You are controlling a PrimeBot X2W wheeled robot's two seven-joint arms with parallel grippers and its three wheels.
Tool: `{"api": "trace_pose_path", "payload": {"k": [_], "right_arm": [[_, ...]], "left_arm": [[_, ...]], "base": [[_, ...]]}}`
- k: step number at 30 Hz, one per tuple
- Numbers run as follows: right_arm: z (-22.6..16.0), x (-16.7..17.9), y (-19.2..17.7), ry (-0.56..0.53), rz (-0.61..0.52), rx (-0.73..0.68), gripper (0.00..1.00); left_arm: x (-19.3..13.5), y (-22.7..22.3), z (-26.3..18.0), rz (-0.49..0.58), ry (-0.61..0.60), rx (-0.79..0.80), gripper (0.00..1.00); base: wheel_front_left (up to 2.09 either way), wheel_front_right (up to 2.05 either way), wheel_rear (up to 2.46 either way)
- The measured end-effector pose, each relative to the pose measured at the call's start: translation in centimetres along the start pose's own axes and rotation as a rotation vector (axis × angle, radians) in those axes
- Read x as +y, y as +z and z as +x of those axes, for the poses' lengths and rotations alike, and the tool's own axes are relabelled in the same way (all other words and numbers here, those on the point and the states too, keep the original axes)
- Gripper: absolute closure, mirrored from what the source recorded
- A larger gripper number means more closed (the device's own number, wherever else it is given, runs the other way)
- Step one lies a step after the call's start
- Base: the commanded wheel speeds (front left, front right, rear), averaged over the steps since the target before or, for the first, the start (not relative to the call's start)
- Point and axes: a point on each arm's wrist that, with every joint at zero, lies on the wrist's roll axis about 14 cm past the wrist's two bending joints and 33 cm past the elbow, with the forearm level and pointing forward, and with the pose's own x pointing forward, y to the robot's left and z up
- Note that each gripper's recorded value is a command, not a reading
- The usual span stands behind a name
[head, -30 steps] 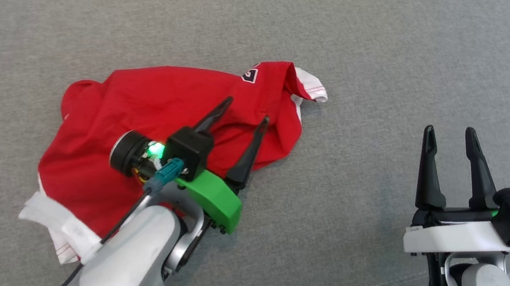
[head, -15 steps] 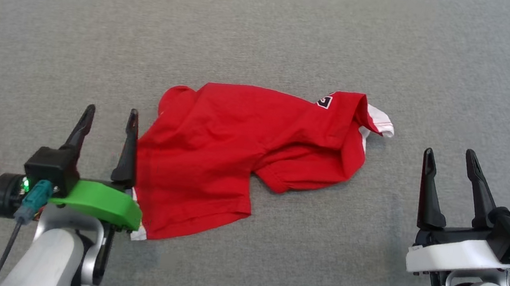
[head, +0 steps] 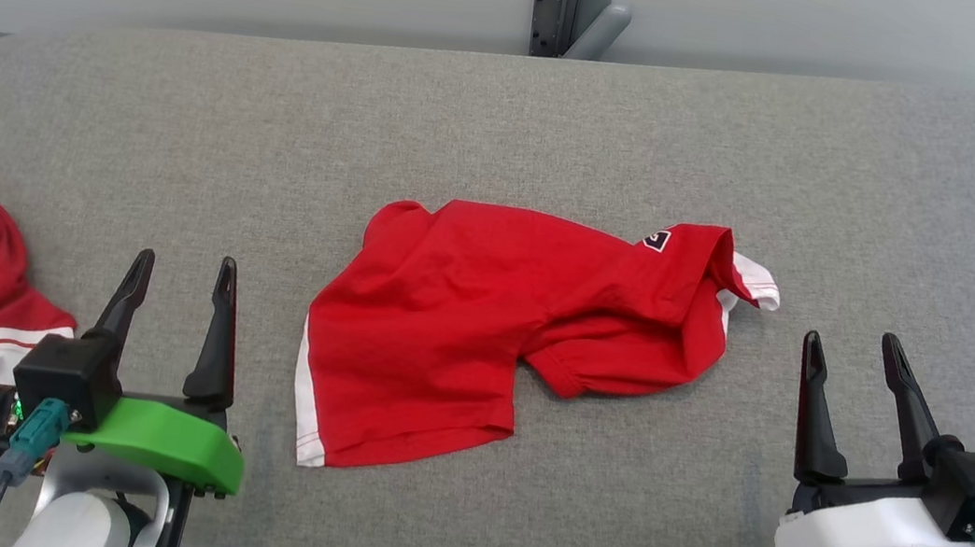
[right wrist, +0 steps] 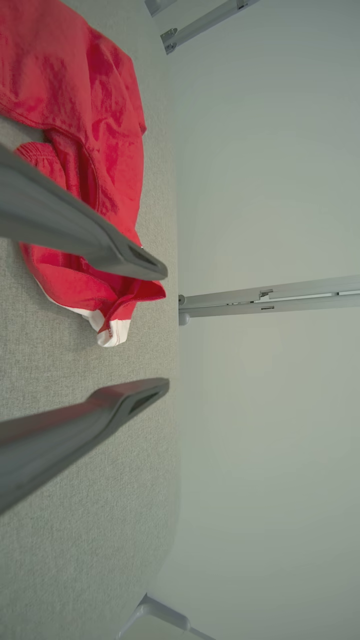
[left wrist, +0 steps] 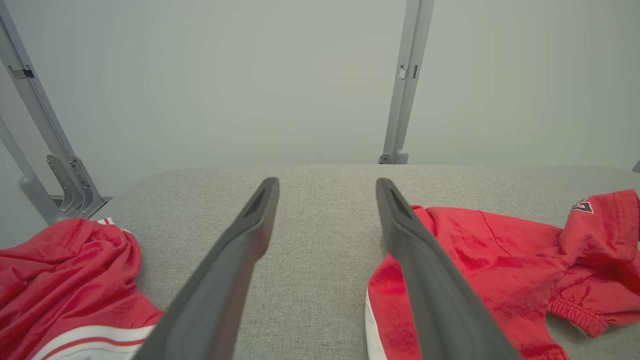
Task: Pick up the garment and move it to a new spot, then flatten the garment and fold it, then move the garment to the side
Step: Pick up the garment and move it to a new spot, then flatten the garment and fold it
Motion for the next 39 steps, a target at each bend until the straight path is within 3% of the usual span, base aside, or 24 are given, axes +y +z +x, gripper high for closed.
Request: {"api": "trace_pose_path", "payload": {"k": [11, 29, 33, 39], "right_arm": [[-2.2, -0.8, 0.8, -0.031, -0.004, 0.004, 0.0], [-2.4, -0.4, 0.9, -0.02, 0.008, 0.007, 0.0], [-1.7, 1.9, 0.4, 0.051, -0.004, 0.029, 0.0], [0.3, 9.4, -0.8, 0.31, -0.049, 0.086, 0.0]], "left_arm": [[-1.2, 0.7, -2.0, 0.014, -0.039, 0.005, 0.0], [-1.1, 1.2, -2.6, 0.014, -0.03, 0.003, 0.0], [-1.0, 1.1, -2.7, 0.013, -0.025, 0.008, 0.0], [-0.6, 1.5, -2.2, 0.011, -0.014, -0.01, 0.0]], "base": [[0.0, 0.0, 0.0], [0.0, 0.0, 0.0], [0.0, 0.0, 0.0], [0.0, 0.0, 0.0]]}}
